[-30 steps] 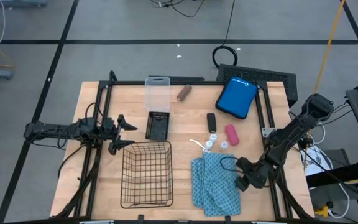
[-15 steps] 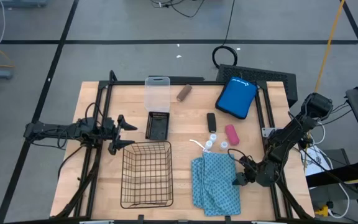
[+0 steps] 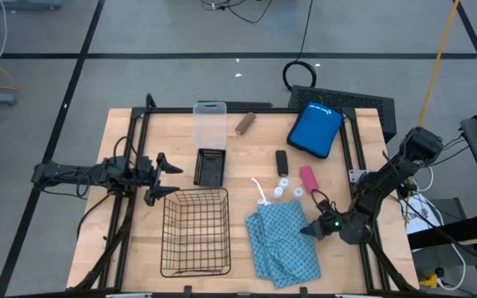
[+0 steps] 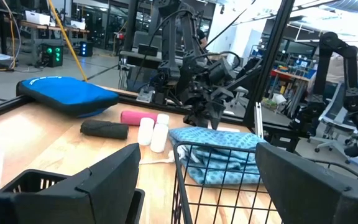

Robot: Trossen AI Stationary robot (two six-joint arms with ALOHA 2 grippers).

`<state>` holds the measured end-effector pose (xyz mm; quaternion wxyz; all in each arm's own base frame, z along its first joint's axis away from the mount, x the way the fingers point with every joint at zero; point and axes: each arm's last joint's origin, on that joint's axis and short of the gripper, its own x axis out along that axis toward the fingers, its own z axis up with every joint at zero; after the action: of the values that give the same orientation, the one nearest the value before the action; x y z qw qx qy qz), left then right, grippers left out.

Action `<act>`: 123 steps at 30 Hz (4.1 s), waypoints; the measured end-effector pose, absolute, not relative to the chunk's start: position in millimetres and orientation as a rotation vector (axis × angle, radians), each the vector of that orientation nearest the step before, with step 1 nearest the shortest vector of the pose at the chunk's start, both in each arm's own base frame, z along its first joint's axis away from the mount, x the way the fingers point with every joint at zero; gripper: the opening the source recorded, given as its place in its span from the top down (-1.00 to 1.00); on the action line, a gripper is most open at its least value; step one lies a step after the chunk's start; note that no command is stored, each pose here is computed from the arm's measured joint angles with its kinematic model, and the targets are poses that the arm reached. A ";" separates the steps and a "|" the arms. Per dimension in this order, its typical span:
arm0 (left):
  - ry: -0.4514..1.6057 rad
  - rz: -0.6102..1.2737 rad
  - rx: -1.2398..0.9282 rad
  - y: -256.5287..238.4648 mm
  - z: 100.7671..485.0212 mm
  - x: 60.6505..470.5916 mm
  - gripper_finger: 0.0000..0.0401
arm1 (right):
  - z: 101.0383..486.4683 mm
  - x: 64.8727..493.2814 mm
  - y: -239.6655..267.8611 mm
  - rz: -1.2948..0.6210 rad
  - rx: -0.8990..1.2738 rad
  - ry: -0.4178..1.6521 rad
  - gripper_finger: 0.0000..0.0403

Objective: Pick & place medical supplies in basket/bin
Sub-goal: Put the blue patient gown into the black wire basket

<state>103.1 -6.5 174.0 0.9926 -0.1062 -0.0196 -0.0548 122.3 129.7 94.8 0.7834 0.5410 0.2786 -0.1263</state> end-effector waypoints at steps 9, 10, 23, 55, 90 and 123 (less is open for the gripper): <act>-0.039 -0.110 -0.213 -6.5 174.0 103.1 -0.63 | 88.4 130.2 139.1 -0.136 1.118 0.664 0.09; -0.039 -0.110 -0.213 -6.5 174.0 103.1 -0.63 | 85.9 130.4 138.6 -0.148 1.114 0.671 0.10; -0.039 -0.110 -0.213 -6.5 173.9 103.1 -0.63 | 76.7 133.4 135.2 -0.169 1.052 0.710 0.18; -0.031 -0.109 -0.213 -6.5 173.1 103.2 -0.63 | 148.6 157.1 144.5 0.301 0.848 0.055 0.99; -0.044 -0.067 -0.202 -5.2 173.9 103.3 -0.63 | 256.2 184.5 163.3 0.583 0.476 -0.303 1.00; -0.108 0.199 -0.771 3.8 174.3 116.5 -0.63 | 298.1 227.5 101.3 0.768 0.240 -0.399 1.00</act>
<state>116.5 3.8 174.3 0.9204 -0.3751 -0.0526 0.0967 227.5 101.3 298.1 0.9008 0.1162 -0.1930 0.3713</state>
